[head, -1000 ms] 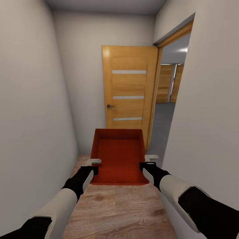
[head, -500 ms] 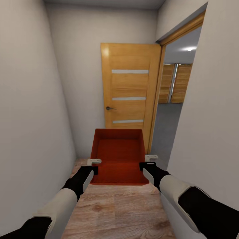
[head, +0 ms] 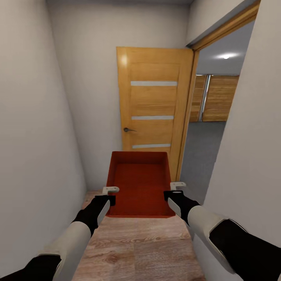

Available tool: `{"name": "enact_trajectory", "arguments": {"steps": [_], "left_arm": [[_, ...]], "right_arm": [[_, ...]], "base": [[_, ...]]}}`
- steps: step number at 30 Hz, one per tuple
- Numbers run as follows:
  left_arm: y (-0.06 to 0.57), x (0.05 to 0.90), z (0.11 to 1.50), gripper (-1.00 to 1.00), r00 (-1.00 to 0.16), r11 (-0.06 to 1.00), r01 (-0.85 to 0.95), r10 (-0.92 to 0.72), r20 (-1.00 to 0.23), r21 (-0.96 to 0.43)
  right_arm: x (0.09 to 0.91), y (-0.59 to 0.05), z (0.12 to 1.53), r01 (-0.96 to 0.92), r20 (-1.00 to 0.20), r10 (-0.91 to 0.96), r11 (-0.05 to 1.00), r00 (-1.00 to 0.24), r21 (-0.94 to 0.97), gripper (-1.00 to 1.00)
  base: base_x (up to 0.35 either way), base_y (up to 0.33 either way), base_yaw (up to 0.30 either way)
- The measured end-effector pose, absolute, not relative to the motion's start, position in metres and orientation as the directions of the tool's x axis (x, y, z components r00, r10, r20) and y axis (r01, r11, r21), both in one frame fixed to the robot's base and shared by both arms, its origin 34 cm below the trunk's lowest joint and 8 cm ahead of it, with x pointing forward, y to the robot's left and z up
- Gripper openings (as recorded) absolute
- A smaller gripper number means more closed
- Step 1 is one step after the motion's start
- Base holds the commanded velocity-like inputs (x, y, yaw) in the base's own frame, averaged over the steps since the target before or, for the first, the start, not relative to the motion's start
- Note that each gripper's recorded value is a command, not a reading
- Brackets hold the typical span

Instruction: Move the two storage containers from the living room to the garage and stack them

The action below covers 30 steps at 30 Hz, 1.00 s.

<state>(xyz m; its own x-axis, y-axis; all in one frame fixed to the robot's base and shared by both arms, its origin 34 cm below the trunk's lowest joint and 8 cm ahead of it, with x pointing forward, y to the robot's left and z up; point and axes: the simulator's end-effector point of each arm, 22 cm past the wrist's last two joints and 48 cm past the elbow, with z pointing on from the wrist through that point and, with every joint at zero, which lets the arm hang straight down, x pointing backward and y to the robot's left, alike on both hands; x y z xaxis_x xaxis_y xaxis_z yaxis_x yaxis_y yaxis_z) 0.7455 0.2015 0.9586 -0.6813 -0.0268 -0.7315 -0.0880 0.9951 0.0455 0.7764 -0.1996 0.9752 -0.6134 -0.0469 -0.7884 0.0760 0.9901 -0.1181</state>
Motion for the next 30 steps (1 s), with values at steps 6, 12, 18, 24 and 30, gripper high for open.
{"name": "enact_trajectory", "arguments": {"steps": [6, 12, 18, 24, 30], "left_arm": [[0.2017, 0.7469, 0.9603, -1.0, -0.678, 0.995, -0.088, -0.024, -0.735, 0.048], [0.2018, 0.7489, 0.9636, -1.0, -0.67, 0.995, -0.089, -0.021, -0.742, 0.052], [0.2016, 0.7497, 0.9649, -1.0, -0.668, 0.995, -0.087, -0.017, -0.744, 0.055], [0.2017, 0.7496, 0.9648, -1.0, -0.668, 0.995, -0.086, -0.016, -0.744, 0.056], [0.2017, 0.7492, 0.9644, -1.0, -0.669, 0.995, -0.086, -0.016, -0.743, 0.056]], "right_arm": [[0.7774, -0.1994, 0.9757, 0.078, -0.791, -0.044, 0.99, -0.61, -0.115, -1.0], [0.7783, -0.1995, 0.9765, 0.085, -0.796, -0.03, 0.991, -0.604, -0.102, -1.0], [0.7785, -0.1998, 0.9766, 0.09, -0.8, -0.023, 0.991, -0.6, -0.096, -1.0], [0.7779, -0.1997, 0.9755, 0.092, -0.799, -0.02, 0.991, -0.601, -0.094, -1.0], [0.7773, -0.1997, 0.975, 0.091, -0.798, -0.02, 0.991, -0.602, -0.093, -1.0]], "base": [[0.238, 0.0, 0.0], [0.004, 0.0, 0.0], [0.0, 0.0, 0.0], [0.0, 0.0, 0.0], [0.023, 0.032, 0.0]]}}
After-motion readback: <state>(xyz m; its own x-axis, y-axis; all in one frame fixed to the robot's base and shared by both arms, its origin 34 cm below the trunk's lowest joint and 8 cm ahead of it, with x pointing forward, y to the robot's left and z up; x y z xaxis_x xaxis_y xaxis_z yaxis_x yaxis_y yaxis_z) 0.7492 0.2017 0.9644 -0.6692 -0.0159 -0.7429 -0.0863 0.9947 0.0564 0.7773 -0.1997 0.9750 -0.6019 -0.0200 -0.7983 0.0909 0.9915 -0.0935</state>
